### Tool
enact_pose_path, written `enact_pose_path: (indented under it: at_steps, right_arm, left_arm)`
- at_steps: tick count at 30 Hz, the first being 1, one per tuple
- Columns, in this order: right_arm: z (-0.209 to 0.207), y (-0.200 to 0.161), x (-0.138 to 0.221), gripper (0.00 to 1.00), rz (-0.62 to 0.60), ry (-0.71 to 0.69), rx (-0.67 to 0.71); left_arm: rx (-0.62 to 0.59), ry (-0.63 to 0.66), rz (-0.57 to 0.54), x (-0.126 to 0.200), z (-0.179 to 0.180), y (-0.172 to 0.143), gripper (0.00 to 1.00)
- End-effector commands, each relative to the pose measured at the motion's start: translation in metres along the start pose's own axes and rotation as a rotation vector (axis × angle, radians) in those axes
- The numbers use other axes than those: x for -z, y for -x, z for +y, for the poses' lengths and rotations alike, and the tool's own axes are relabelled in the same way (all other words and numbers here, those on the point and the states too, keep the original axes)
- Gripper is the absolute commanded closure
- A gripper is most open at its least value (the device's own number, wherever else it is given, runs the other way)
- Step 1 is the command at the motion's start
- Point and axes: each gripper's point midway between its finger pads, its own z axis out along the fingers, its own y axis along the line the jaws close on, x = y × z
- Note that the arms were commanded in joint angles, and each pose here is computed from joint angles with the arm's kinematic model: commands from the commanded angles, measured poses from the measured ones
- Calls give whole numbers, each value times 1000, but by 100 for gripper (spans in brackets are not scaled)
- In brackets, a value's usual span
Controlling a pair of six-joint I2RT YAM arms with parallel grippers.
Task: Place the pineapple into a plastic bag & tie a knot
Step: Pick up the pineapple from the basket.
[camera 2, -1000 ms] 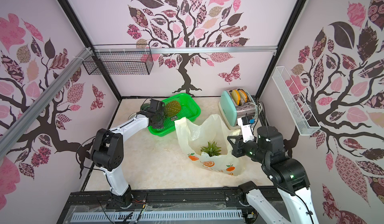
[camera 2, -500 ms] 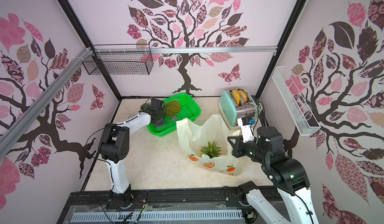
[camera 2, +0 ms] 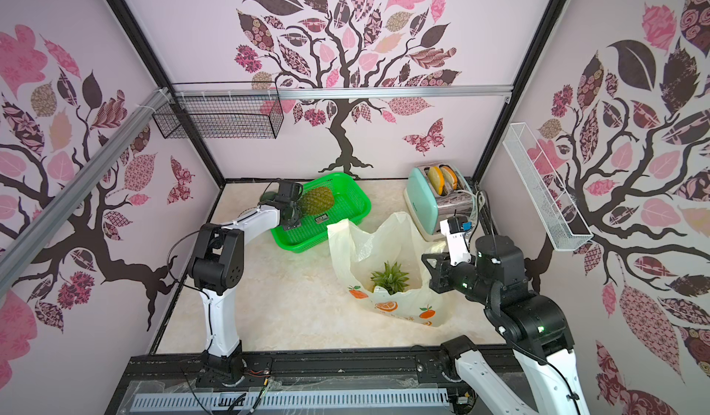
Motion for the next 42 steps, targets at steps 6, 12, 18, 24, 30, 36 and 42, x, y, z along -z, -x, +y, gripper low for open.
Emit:
enact_pose_path:
  at_steps: [6, 12, 18, 24, 30, 36, 42]
  right_arm:
    - [0, 2, 4, 100, -17, -8, -5]
    - [0, 4, 3, 100, -20, -5, -4]
    - [1, 4, 8, 100, -29, -7, -2]
    - [-1, 3, 9, 100, -40, -16, 0]
    - [-1, 2, 8, 100, -45, -13, -4]
    - [-2, 0, 10, 100, -45, -16, 0]
    - [0, 4, 9, 100, -48, -11, 1]
  left_arm:
    - [3, 122, 15, -30, 48, -6, 26]
    - [6, 142, 3, -36, 55, -5, 45]
    - [-30, 131, -3, -36, 52, -1, 74]
    - [-102, 62, -1, -25, 29, -1, 100]
    - [-261, -73, -29, 9, -23, 5, 100]
    - [-421, -280, -2, 58, -91, -1, 100]
    - [-597, -417, 78, 112, -144, -14, 100]
